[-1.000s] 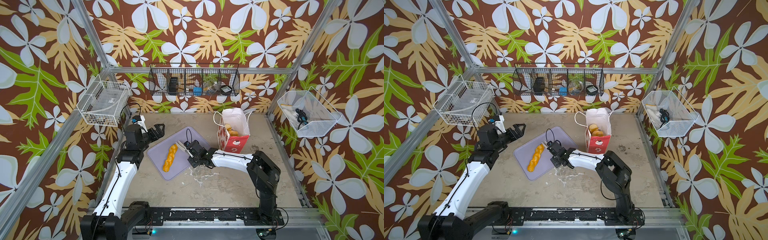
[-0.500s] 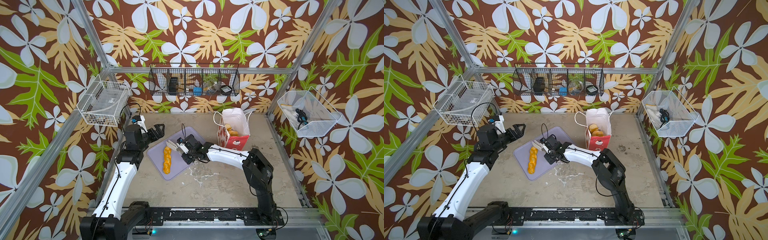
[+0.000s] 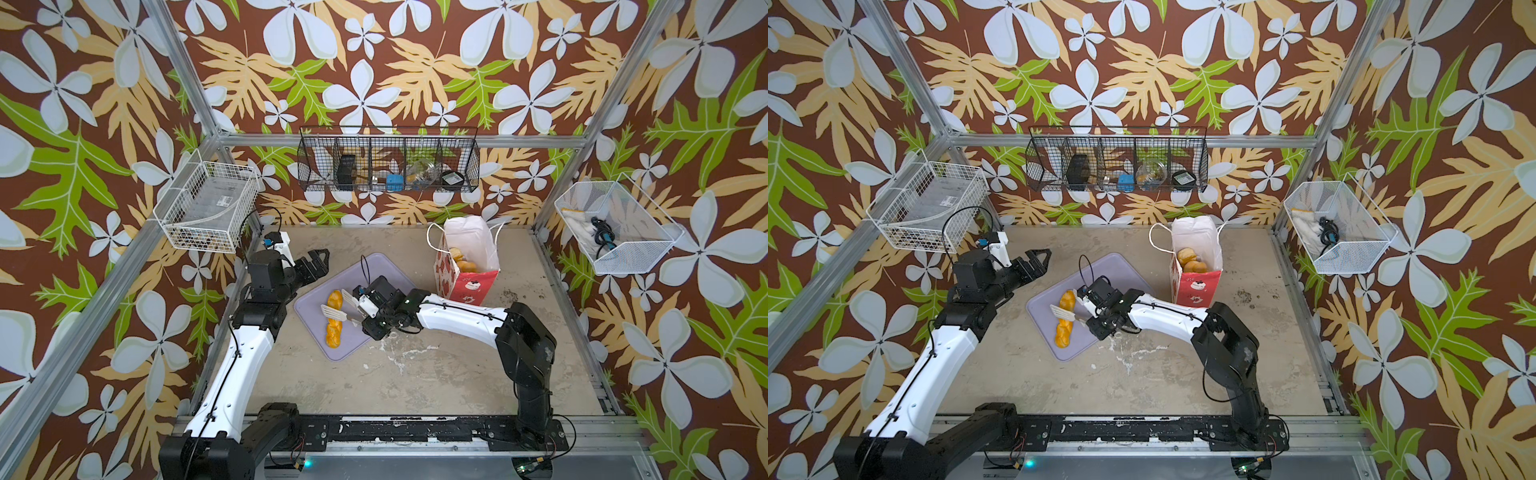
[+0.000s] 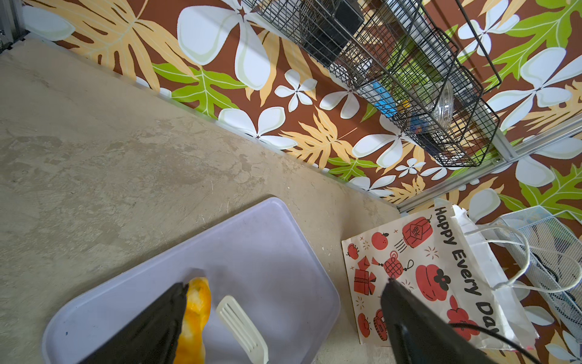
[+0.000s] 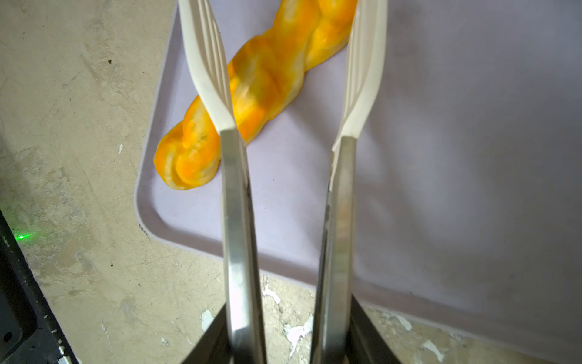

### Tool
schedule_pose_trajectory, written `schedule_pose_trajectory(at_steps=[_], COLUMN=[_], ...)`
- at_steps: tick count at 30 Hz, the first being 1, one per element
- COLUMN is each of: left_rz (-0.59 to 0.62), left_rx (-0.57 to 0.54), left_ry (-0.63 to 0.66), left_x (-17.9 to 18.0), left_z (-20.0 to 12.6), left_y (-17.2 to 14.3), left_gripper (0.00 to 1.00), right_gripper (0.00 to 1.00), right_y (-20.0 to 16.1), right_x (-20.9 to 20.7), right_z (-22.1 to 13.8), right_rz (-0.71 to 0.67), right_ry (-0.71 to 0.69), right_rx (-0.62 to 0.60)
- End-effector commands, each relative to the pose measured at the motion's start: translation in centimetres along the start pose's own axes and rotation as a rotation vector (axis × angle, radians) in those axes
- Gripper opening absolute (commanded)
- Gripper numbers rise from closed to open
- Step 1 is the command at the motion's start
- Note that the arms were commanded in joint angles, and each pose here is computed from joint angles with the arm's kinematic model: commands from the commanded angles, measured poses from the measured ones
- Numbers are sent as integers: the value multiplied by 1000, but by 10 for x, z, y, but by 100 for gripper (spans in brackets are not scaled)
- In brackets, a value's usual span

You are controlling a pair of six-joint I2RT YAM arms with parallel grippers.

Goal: Pack bread into a paper bag
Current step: Move the fake bread onto the plate, then adjust the fake bread on the plate.

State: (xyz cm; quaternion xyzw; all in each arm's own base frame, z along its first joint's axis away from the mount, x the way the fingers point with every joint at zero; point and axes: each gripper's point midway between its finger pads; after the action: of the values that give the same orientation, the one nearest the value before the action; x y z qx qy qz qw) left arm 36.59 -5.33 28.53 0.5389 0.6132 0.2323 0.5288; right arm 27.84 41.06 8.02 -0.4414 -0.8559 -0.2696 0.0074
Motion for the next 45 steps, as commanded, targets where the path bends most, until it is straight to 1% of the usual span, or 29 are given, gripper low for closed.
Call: schedule_pose_trajectory(at_steps=[1, 4, 6, 8, 10, 13, 16, 20, 25, 27, 28, 30, 33, 35, 40, 45], left_rz=[9, 9, 10, 12, 15, 17, 19, 20, 21, 21, 22, 23, 20, 21, 20, 21], left_rx=[-11, -17, -18, -20, -21, -24, -27, -26, -28, -26, -27, -26, -24, -25, -26, -25], left_ry=[-4, -2, 1, 8, 13, 17, 18, 21, 21, 19, 19, 17, 16, 15, 13, 12], left_x=[-1, -2, -1, 0, 1, 1, 1, 1, 1, 1, 1, 0, 0, 0, 0, 0], left_z=[-2, -5, -6, -7, -8, -9, -9, -9, -9, -9, -9, -8, -7, -7, -7, -7], left_y=[2, 2, 2, 2, 2, 3, 4, 4, 5, 5, 5, 6, 5, 5, 5, 5], left_gripper=[100, 100, 100, 100, 100, 100, 100, 100, 100, 100, 100, 100, 100, 100, 100, 100], right_gripper=[48, 47, 43, 32, 16, 0, 0, 0, 0, 0, 6, 29, 45, 49, 56, 56], right_y=[4, 6, 6, 8, 8, 8, 11, 21, 26, 24, 24, 24, 25, 24, 17, 5], right_x=[12, 11, 8, 4, -4, -17, -34, -65, -98, -105, -105, -100, -88, -85, -74, -73], right_z=[4, 13, 18, 21, 24, 28, 26, 8, -16, -21, -22, -24, -29, -32, -35, -33], right_rz=[13, 15, 20, 20, 18, 10, 4, 9, 6, 4, 10, 19, 38, 50, 83, 103], right_ry=[33, 8, -9, -36, -86, -160, -253, -395, -532, -555, -546, -500, -429, -406, -337, -322], right_rx=[16, 37, 44, 46, 54, 59, 40, -20, -60, -64, -68, -82, -103, -102, -87, -60])
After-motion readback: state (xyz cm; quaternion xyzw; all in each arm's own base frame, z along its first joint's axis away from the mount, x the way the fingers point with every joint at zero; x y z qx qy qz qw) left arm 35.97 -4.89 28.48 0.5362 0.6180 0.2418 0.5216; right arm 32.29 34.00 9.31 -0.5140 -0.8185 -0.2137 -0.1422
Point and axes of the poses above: each gripper's point midway between its finger pads, its own z axis out along the fingers, its own x axis along the line the jaws close on, y = z × x, and after that the axes turned 13 degrees about z, right-handed
